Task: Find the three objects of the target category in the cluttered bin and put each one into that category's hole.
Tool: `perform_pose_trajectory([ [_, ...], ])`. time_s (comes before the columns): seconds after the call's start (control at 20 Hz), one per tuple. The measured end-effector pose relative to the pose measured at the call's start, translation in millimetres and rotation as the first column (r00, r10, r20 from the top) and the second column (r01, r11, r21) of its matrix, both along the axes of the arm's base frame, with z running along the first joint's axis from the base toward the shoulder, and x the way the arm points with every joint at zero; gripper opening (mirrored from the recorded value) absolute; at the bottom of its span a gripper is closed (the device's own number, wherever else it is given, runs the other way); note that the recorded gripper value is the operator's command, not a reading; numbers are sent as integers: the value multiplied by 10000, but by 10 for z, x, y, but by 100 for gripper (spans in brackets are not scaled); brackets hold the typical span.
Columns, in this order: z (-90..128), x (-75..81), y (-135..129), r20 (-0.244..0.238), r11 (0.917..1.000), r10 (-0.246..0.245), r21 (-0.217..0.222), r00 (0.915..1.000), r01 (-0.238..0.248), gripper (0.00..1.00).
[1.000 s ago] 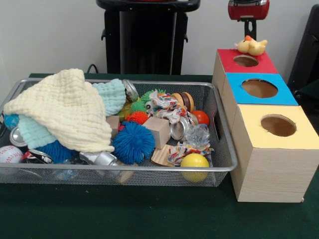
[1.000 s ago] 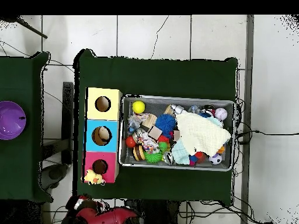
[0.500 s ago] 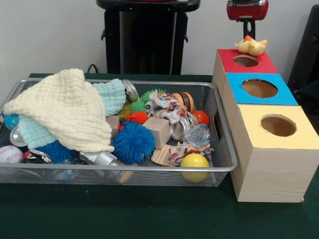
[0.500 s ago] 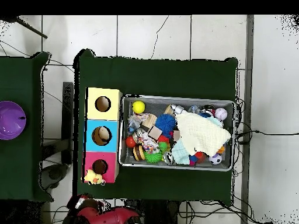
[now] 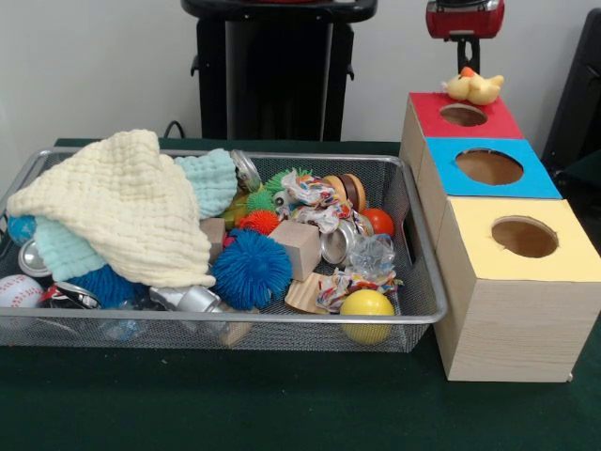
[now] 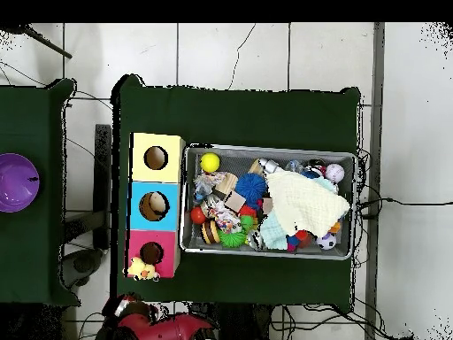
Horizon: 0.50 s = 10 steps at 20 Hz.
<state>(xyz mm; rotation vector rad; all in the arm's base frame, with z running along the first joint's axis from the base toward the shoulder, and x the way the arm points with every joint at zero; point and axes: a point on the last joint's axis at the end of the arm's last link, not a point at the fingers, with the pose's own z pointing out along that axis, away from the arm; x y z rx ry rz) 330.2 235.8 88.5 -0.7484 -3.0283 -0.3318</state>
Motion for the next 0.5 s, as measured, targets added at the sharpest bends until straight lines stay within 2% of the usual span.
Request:
perform_pose_trajectory([
  [0.5,1,19,-21,0,10000,-68,16,10000,68,0],
])
